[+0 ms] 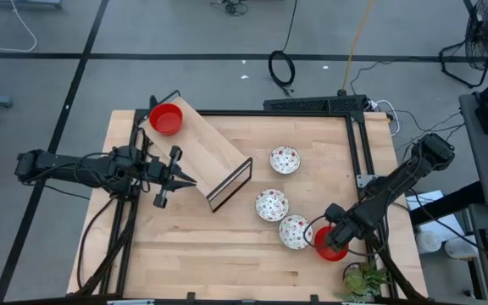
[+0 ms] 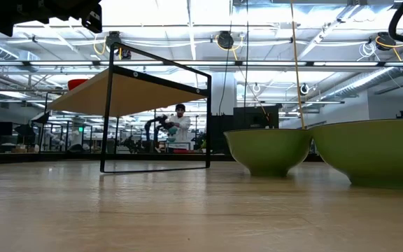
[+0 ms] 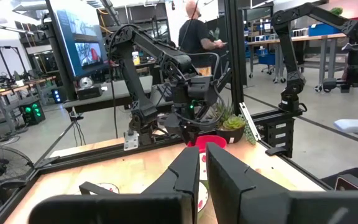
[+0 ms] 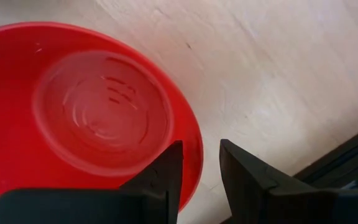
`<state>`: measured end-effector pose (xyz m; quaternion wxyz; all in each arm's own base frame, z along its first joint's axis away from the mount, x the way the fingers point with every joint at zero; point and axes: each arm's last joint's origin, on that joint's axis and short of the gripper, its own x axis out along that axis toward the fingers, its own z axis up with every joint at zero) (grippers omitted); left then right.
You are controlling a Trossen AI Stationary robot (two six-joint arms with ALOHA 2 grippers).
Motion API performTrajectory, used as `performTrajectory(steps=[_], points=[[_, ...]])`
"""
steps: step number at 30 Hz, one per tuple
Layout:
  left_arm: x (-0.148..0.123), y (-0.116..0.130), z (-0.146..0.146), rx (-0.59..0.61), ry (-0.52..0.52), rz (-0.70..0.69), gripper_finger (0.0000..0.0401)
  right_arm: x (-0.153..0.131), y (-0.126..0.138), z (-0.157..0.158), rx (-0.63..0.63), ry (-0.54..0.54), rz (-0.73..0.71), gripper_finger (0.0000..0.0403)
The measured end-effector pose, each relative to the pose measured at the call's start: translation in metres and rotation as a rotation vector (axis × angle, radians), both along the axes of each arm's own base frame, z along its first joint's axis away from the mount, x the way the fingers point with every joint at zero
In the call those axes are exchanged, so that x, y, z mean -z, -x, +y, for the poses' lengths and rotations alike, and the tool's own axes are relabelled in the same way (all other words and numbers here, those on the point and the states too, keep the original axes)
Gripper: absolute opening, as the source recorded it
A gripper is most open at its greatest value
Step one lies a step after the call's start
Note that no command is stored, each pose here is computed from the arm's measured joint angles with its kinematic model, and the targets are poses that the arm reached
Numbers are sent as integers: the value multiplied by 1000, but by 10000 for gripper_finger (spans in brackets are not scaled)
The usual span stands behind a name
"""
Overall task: Pick & Place Mini bowls
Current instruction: Stack the red bowl on the red bowls on the shelf
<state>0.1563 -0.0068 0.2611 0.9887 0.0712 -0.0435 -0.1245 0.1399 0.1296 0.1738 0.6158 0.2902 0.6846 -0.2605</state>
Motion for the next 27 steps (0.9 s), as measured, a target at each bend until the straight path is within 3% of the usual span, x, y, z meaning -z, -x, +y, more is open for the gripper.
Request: performTrajectory(steps=[27], points=[[0,0,0,0,0,-1,35,0,-7,-5,9,5,-35,92]])
